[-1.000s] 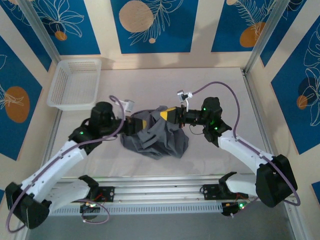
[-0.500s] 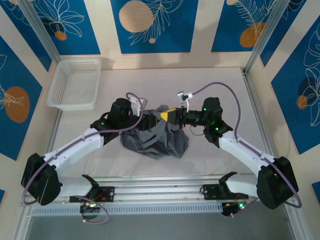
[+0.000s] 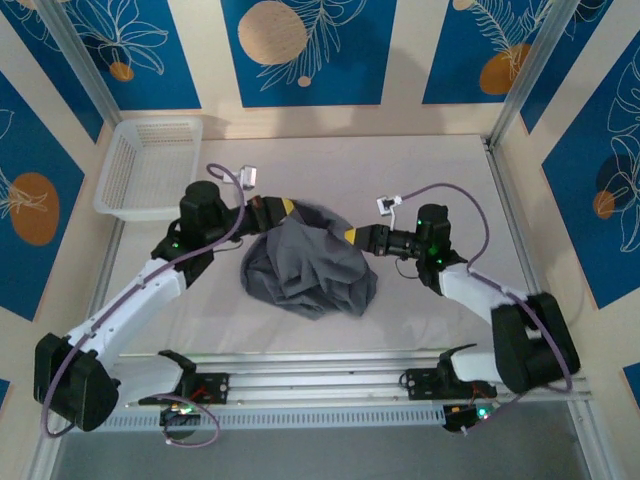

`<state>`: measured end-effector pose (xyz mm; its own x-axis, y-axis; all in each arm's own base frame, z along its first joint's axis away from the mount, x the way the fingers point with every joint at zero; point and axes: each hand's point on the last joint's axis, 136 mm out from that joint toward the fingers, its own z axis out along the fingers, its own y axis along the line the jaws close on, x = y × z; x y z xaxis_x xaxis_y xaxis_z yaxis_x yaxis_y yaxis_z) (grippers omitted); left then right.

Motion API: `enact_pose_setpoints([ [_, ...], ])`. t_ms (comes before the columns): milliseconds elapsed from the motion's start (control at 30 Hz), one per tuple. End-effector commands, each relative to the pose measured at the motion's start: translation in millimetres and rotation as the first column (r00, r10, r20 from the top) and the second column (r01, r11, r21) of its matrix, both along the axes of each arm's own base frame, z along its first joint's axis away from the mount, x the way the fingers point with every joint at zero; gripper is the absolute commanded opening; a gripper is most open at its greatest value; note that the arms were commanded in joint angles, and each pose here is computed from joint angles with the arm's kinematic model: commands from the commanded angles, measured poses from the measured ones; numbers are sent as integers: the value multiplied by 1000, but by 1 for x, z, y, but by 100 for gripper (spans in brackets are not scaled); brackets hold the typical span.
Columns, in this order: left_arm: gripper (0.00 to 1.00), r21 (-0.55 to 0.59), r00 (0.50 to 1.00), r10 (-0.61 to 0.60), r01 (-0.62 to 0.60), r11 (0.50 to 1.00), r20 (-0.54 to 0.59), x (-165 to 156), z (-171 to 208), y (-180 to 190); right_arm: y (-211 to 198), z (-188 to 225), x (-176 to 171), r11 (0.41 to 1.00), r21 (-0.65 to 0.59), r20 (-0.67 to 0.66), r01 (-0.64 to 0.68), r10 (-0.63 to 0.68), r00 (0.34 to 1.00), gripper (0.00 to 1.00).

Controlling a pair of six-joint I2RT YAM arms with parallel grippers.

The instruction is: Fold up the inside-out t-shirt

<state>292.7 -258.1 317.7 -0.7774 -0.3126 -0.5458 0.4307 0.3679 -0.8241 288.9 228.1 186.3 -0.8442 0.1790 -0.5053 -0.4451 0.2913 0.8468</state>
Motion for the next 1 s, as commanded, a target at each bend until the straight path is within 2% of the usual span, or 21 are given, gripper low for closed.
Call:
enact_pose_setpoints([
  [0, 0, -116, 979, -203, 199, 973, -17, -29, 35, -17, -4, -4, 1, 999, 29, -81, -15, 18, 997, 31],
  [67, 0, -52, 977, -212, 210, 976, -34, -32, 27, -16, -11, -6, 9, 998, -8, -118, 57, -57, 991, 39],
  [133, 0, 1, 976, -215, 215, 977, -40, -35, 21, -14, -15, 4, 8, 995, -29, -82, 100, -102, 991, 43],
  [200, 0, 26, 973, -227, 229, 973, -42, -36, 17, -14, -15, 19, 1, 989, -63, 14, 135, -135, 991, 43],
  [267, 0, 49, 970, -237, 240, 970, -57, -36, 11, -15, -10, 35, -9, 970, -137, 189, 200, -172, 967, 44],
  [333, 0, 60, 969, -239, 243, 968, -68, -34, 6, -16, 2, 53, -23, 948, -188, 420, 255, -157, 894, 43],
  [367, 0, 61, 968, -242, 246, 967, -69, -34, 5, -17, 10, 63, -31, 939, -203, 552, 276, -123, 825, 43],
  [433, 0, 63, 965, -251, 255, 965, -76, -33, 2, -19, 27, 82, -42, 929, -214, 717, 302, -61, 695, 43],
  [467, 0, 63, 962, -261, 265, 962, -77, -34, 1, -21, 33, 89, -40, 917, -226, 758, 330, -47, 651, 43],
  [600, 0, 78, 956, -282, 289, 954, -84, -35, -3, -26, 47, 102, -17, 863, -270, 824, 426, -22, 567, 39],
  [700, 0, 96, 954, -285, 293, 951, -91, -36, -6, -27, 69, 105, -17, 880, -298, 850, 369, 68, 522, 42],
  [833, 0, 98, 951, -298, 306, 947, -86, -39, -5, -28, 82, 92, -7, 869, -351, 835, 349, 121, 538, 45],
  [967, 0, 99, 950, -302, 309, 946, -78, -41, -2, -29, 89, 70, 1, 830, -436, 805, 348, 186, 564, 49],
])
